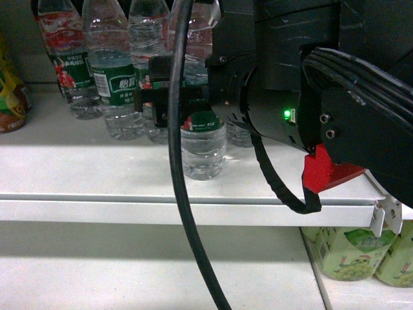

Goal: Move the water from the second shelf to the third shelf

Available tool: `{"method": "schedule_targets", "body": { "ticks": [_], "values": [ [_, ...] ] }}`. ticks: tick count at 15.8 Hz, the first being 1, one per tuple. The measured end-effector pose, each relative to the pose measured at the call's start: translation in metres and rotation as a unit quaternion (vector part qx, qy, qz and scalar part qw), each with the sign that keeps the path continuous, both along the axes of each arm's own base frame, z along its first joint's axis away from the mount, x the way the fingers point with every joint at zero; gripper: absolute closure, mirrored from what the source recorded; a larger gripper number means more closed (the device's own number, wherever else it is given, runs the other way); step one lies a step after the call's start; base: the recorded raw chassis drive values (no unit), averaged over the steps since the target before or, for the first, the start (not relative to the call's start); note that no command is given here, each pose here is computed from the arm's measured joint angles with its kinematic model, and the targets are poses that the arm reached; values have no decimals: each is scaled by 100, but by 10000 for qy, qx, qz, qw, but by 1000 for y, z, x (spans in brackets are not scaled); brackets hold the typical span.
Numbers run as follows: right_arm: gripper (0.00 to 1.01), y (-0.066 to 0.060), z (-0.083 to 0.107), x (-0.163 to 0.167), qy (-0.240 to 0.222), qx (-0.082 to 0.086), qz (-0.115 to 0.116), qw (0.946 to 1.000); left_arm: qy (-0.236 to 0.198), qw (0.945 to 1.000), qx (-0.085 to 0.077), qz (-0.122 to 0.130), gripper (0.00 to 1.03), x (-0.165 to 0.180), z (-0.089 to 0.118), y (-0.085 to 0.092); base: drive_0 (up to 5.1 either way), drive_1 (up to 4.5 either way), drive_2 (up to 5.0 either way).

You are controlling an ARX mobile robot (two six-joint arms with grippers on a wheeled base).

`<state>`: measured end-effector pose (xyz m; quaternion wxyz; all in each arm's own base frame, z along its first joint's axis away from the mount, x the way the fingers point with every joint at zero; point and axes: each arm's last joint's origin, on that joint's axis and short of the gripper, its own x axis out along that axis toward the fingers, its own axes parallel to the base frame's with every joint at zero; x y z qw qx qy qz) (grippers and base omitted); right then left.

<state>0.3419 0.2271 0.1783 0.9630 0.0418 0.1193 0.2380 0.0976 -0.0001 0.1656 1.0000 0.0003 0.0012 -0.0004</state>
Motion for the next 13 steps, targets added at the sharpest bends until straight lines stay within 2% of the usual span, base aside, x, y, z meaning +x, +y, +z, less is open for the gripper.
{"method": "schedule_targets", "body": {
  "ticks": [1,2,3,6,7,11,13],
  "values": [
    [55,4,1,-1,-32,-22,-34,10000,0,10000,0,0,5,0,0,0,0,0,0],
    [58,2,2,-3,-62,1,-27,10000,0,10000,0,0,5,0,0,0,0,0,0],
    [58,-11,2,-19,-68,18,5,10000,0,10000,0,0,5,0,0,0,0,0,0],
    [59,-31,2,-33,-48,40,-3,10000,2,10000,0,0,5,0,0,0,0,0,0],
    [59,-45,1,-40,-60,50,-93,9999,2,10000,0,0,5,0,0,0,0,0,0],
    [59,-78,-3,-54,-113,114,-262,9995,0,10000,0,0,5,0,0,0,0,0,0],
    [59,-99,-4,-61,-118,141,-481,9987,0,10000,0,0,5,0,0,0,0,0,0]
  ]
}}
